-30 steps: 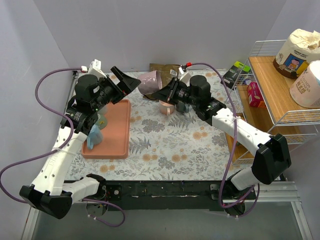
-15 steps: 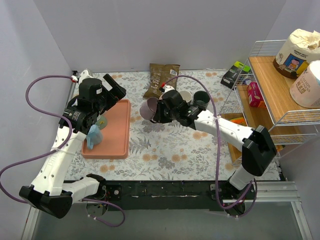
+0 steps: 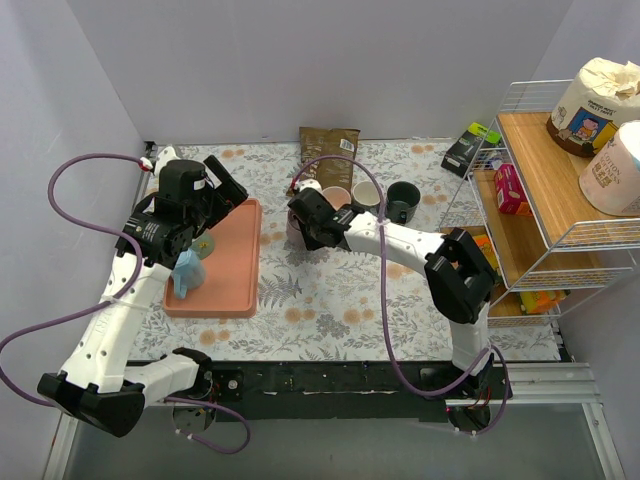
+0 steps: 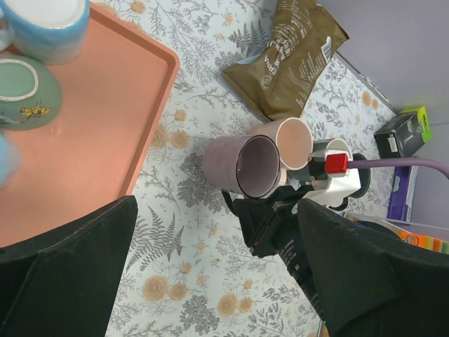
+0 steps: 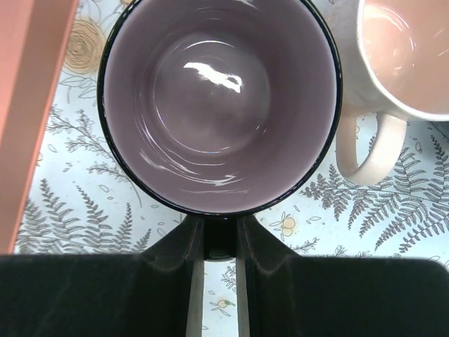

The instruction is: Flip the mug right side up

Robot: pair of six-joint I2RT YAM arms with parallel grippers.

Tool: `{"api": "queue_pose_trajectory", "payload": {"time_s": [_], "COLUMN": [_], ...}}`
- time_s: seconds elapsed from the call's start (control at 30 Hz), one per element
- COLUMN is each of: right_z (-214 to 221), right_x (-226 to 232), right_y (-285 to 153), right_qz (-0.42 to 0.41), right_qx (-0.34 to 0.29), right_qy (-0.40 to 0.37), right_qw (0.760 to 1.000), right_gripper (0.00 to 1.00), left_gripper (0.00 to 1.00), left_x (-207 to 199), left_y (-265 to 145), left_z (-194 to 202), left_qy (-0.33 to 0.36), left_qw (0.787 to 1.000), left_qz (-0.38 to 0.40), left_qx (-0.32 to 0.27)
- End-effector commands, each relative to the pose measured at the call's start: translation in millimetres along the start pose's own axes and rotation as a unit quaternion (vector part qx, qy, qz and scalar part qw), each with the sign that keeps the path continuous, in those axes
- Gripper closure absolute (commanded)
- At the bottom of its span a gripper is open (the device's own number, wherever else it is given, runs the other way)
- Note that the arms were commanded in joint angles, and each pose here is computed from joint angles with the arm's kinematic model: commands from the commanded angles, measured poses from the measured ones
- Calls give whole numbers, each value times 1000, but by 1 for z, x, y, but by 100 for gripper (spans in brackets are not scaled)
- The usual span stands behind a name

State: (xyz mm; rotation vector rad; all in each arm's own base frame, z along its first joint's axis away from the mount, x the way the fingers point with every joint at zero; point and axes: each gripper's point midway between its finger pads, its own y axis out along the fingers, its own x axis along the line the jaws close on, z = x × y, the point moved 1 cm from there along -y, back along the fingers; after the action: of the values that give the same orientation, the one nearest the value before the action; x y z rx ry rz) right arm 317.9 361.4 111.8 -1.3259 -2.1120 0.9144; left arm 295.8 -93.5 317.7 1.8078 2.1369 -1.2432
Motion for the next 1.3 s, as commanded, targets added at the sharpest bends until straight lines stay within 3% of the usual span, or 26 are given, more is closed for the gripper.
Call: {"api": "queue_pose_trajectory", "payload": {"time_s": [0.0,0.57,0.63,0.67,0.87,1.1,1.27], "right_z": [-38,-31,-29,-28,-24,-26,-45], "right_x": [3,11,13,16,27,24,30], "right_y": [1,42,43,43,39,30,-5], "right_qz": [14,20,15,7,-29,-16,-51], "right_qx": [-72,-57,-53,-50,-36,-19,-34], "right_qy": [-9,-25,-24,-23,-10,-2,10], "right_qw": [997,998,998,998,999,1000,998], "right_gripper": [99,99,91,81,58,43,34], "left_gripper": [2,2,2,2,2,2,2], "left_x": [6,43,47,48,56,67,93], "left_y": [-10,-17,-17,-17,-20,-24,-37], "left_z": [-6,22,25,26,29,29,37], "left_qy": [-10,-18,-19,-19,-22,-23,-30], "left_qw": [1000,995,994,993,991,989,980], "left_qz": [-20,-93,-101,-105,-121,-141,-193], "left_qx": [-6,41,44,45,47,41,45]}}
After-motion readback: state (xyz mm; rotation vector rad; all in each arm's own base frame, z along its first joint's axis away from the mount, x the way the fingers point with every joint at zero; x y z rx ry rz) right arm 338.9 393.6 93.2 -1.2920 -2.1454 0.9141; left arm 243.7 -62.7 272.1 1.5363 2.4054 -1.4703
